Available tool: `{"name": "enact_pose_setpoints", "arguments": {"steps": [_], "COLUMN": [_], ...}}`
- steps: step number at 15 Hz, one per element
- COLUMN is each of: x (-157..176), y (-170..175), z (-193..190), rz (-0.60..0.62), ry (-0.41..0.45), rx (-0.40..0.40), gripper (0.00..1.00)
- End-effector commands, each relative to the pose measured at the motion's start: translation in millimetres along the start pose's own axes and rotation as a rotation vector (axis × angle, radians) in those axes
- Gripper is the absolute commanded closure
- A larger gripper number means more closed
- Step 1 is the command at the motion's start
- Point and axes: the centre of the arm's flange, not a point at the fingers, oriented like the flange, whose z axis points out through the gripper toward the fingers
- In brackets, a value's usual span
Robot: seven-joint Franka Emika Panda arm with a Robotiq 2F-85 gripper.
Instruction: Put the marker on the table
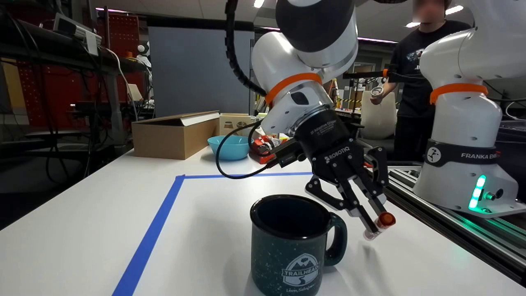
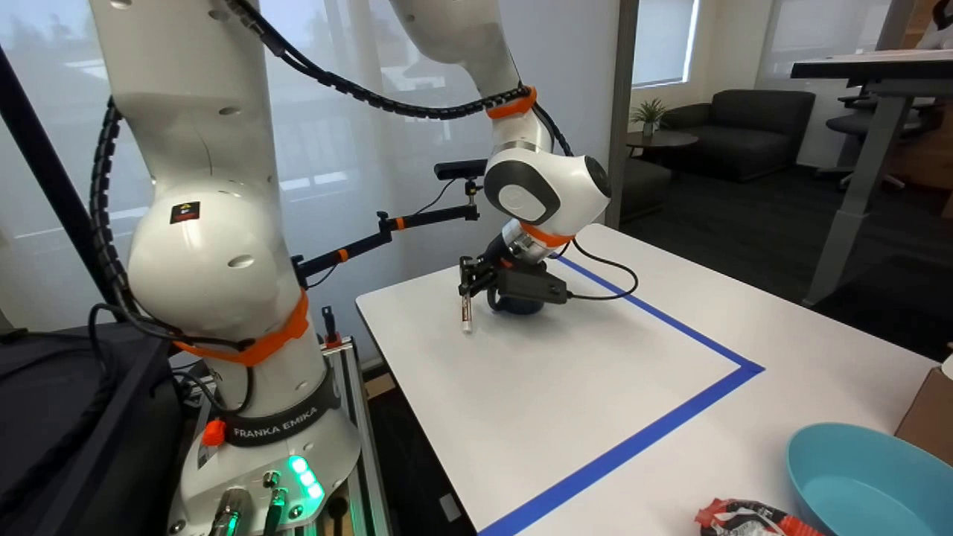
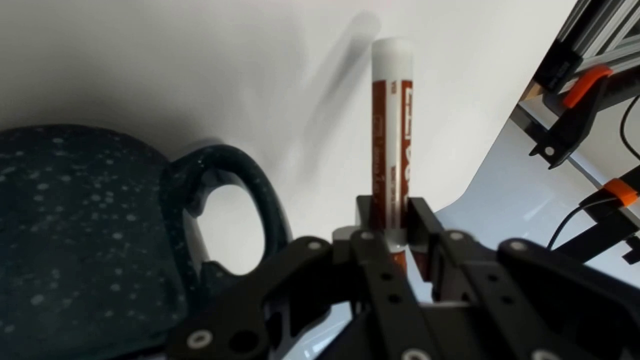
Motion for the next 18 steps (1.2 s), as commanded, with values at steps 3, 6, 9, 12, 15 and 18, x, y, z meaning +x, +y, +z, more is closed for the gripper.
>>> {"name": "enact_pose_setpoints", "arguments": {"steps": [3, 6, 9, 12, 15, 18], "x": [7, 8, 10, 12, 15, 23], "y": [9, 10, 12, 10, 9, 7], "z": [18, 21, 18, 13, 9, 0], "rz": [-0.027, -0.031, -0.034, -0.036, -0.042, -0.058], "ry": [0.033, 0.036, 0.032, 0.027, 0.02, 0.015], "rx": [0.017, 0.025, 0.025, 0.015, 0.005, -0.013], "gripper": [0.95, 0.95, 0.49, 0.25, 0.03, 0.0]}}
